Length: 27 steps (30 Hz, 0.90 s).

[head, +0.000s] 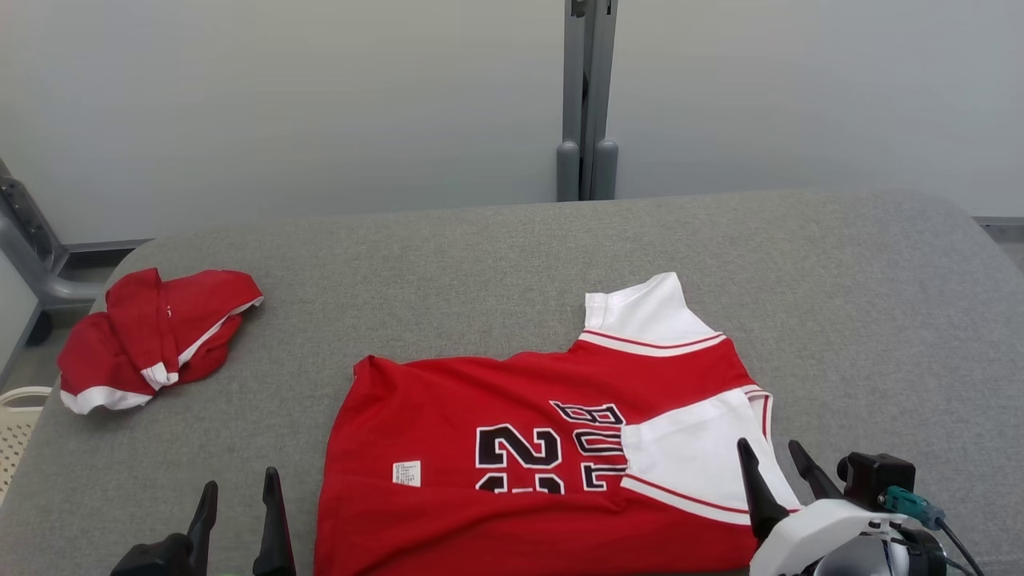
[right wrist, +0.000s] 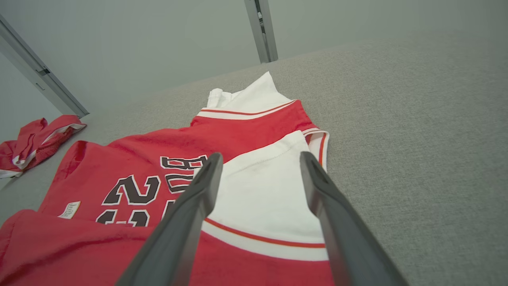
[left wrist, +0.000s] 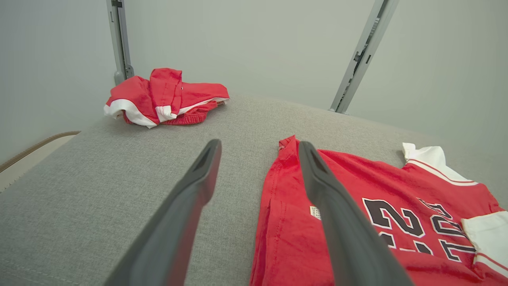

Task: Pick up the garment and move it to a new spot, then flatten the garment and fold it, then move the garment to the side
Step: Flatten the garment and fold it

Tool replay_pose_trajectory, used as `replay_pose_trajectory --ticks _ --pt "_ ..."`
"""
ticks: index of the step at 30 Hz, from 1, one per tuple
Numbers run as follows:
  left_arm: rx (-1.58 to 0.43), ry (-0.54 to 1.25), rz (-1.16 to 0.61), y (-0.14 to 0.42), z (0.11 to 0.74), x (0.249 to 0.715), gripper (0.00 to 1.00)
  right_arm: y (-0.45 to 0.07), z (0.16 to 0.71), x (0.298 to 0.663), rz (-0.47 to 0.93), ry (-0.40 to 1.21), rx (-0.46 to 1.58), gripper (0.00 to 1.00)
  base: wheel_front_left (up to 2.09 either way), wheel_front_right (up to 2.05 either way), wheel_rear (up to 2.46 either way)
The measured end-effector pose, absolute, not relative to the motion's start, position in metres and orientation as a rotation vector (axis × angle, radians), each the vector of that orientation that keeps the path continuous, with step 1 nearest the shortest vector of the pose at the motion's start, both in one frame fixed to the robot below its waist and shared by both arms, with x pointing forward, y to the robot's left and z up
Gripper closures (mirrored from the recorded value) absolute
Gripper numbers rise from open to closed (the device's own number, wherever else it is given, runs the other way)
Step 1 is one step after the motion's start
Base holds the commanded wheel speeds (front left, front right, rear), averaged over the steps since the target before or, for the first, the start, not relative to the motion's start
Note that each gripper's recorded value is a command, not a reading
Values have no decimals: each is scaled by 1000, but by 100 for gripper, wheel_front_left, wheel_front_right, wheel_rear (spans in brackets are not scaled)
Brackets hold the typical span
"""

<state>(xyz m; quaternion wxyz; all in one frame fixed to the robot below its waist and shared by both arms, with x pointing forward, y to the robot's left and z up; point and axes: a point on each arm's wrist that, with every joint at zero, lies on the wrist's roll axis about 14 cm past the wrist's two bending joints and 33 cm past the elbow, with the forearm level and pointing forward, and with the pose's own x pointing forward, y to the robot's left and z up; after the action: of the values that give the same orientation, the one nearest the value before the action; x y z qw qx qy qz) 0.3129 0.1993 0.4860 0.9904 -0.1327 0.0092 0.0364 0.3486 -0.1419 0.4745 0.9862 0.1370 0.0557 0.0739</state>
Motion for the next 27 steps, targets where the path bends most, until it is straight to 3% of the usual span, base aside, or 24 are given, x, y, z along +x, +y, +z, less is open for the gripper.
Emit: replay_pose_trajectory --ticks 19,27 --pt "-258 -12 -4 188 495 316 0 -136 478 351 167 107 271 0 0 0 0" --pt "-207 99 -76 174 484 336 0 -135 483 368 182 143 226 0 0 0 0"
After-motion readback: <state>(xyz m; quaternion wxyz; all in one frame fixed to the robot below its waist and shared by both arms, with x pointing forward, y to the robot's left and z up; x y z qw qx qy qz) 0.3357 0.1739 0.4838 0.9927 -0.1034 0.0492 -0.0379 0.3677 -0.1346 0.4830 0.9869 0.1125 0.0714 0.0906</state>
